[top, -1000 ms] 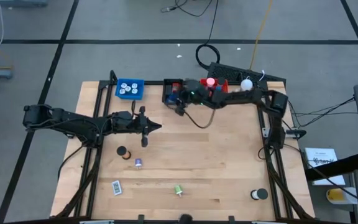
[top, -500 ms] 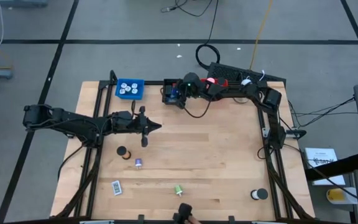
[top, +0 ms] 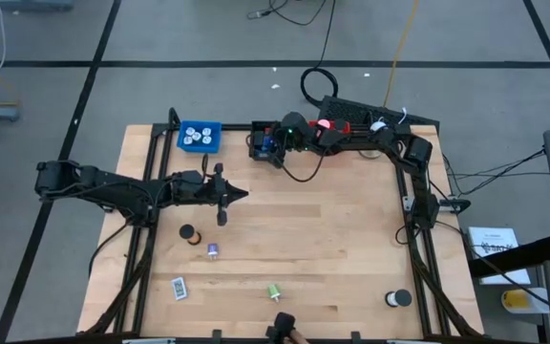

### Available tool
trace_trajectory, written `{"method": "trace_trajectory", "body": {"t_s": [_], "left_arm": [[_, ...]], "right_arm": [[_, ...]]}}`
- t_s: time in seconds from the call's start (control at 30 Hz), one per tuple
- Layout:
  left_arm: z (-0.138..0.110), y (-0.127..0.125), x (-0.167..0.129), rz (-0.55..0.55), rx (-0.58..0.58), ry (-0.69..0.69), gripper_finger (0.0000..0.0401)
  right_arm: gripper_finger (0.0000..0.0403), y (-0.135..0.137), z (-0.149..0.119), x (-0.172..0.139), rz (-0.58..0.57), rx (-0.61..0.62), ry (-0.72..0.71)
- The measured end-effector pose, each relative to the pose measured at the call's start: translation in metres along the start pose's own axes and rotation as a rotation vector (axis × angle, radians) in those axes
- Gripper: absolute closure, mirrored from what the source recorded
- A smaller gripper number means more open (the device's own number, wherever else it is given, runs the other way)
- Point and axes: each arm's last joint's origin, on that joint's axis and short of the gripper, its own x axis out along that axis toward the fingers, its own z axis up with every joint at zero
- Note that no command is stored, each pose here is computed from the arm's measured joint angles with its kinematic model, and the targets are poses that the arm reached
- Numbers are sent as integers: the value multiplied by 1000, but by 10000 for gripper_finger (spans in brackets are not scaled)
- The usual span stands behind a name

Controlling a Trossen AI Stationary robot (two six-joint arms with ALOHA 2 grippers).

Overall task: Pick & Place Office items
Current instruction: Put the blue digital clock into the black bin, then put the bottom black hourglass into the red bin

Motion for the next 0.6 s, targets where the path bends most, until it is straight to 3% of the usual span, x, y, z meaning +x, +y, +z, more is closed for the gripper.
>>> {"method": "trace_trajectory", "body": {"t_s": [0.17, 0.3, 0.43, 0.6], "left_arm": [[0, 0, 0, 0, 0, 0, 377], [2, 0, 0, 2, -1, -22, 377], [4, 0, 0, 1, -55, -45, 377], [8, 1, 0, 0, -104, -83, 377]], "right_arm": [[178, 2, 0, 0, -1, -10, 1], [196, 8, 11, -17, -51, -70, 38], [256, 24, 26, -55, -26, -97, -12], [362, 56, 6, -103, 41, -81, -75]]}}
